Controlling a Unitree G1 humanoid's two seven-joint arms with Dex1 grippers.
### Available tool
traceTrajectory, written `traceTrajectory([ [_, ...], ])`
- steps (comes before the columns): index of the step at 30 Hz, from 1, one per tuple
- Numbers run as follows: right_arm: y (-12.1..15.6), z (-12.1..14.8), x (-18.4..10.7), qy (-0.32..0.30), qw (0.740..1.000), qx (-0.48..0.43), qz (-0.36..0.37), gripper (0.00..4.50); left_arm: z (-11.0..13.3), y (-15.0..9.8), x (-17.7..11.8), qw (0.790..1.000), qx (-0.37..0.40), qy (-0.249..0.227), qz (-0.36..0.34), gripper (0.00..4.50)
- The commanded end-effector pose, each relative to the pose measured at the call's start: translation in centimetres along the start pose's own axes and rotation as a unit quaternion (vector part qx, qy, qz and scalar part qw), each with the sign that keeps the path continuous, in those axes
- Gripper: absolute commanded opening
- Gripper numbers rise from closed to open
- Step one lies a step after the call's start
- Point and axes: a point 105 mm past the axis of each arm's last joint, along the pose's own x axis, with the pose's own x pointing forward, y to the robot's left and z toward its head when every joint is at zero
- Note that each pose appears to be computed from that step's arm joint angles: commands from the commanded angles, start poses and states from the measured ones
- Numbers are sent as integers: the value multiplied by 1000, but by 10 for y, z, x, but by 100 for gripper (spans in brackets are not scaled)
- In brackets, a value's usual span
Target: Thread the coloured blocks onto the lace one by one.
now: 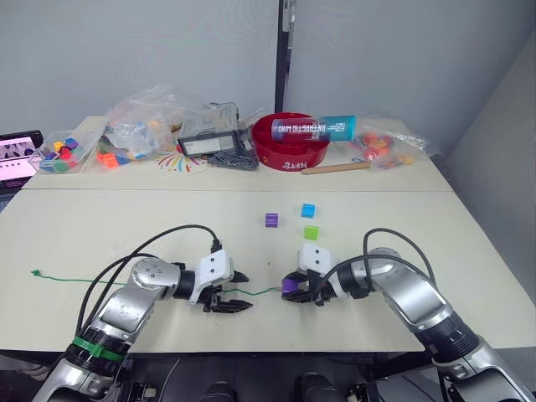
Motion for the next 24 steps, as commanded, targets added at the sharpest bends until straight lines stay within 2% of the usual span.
traceTrajectory([
  [1,6,-13,3,22,999,20,11,120,-3,6,6,1000,16,15,12,313],
  [7,5,-13,1,22,1000,21,8,120,-10,1,13,999,21,40,-13,130],
  [11,4,-13,1,22,1000,22,6,120,-5,-3,14,999,9,24,-24,3],
  [20,3,-12,1,21,1000,21,4,120,17,4,18,1000,10,-5,-17,3],
  [24,3,-12,2,21,1000,22,4,120,28,0,20,999,22,-14,-30,3],
])
